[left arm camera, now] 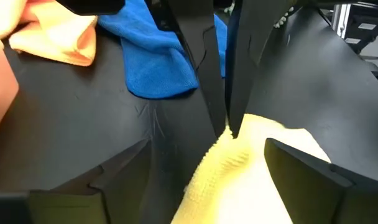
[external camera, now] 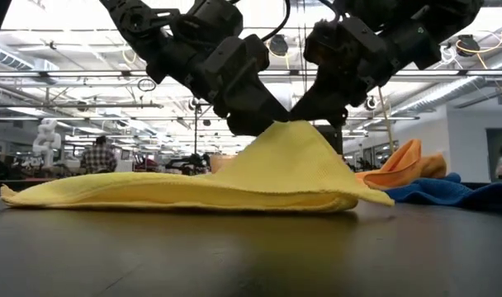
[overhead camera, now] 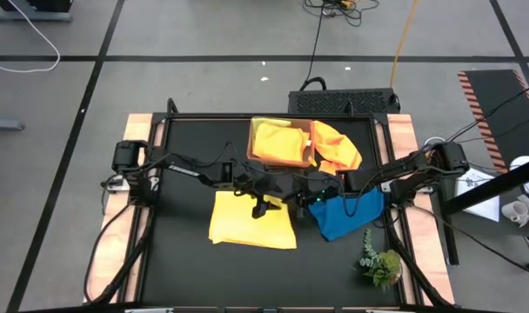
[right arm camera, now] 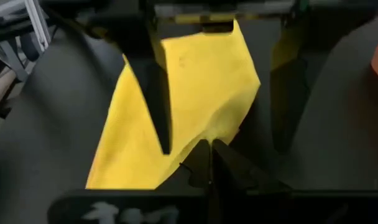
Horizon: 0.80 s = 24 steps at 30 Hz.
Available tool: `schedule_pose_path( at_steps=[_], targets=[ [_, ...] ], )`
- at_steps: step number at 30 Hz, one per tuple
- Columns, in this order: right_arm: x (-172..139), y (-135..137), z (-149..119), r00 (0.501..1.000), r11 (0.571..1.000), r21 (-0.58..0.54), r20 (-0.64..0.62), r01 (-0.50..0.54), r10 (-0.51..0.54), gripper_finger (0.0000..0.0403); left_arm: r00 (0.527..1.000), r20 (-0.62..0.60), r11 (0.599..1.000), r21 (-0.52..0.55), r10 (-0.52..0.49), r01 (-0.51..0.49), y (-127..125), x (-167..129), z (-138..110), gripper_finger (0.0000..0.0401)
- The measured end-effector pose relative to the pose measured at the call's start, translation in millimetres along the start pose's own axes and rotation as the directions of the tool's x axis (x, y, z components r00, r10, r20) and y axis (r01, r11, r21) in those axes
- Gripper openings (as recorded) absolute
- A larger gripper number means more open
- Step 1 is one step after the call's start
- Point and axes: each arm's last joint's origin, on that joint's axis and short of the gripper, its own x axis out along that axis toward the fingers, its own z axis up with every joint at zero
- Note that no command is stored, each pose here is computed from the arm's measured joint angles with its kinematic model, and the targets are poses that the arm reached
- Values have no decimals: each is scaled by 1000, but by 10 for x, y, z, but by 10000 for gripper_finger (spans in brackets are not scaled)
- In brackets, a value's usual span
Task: Fold microfiber towels
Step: Fold the yellow microfiber cloth
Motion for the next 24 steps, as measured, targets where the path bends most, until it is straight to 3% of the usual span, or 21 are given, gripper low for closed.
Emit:
schedule_pose_path(
  at_steps=[6, 13, 18, 24],
  targets=[
    [-7, 2, 7, 1000, 1000, 1, 6, -2, 2, 1, 1000, 8, 999, 35, 0, 0, -1, 0, 8, 202],
    [-8, 5, 7, 1000, 1000, 3, 3, -11, 11, 6, 999, 2, 989, 140, -42, 42, -13, -1, 4, 19],
    [-10, -8, -76, 997, 997, 67, -74, -24, 29, 55, 999, -17, 984, 173, -34, 37, -20, -35, 4, 6],
    [-25, -72, -286, 995, 985, 174, -92, -7, 24, 164, 1000, 8, 979, 202, 6, -8, -35, -115, 81, 4]
  ],
)
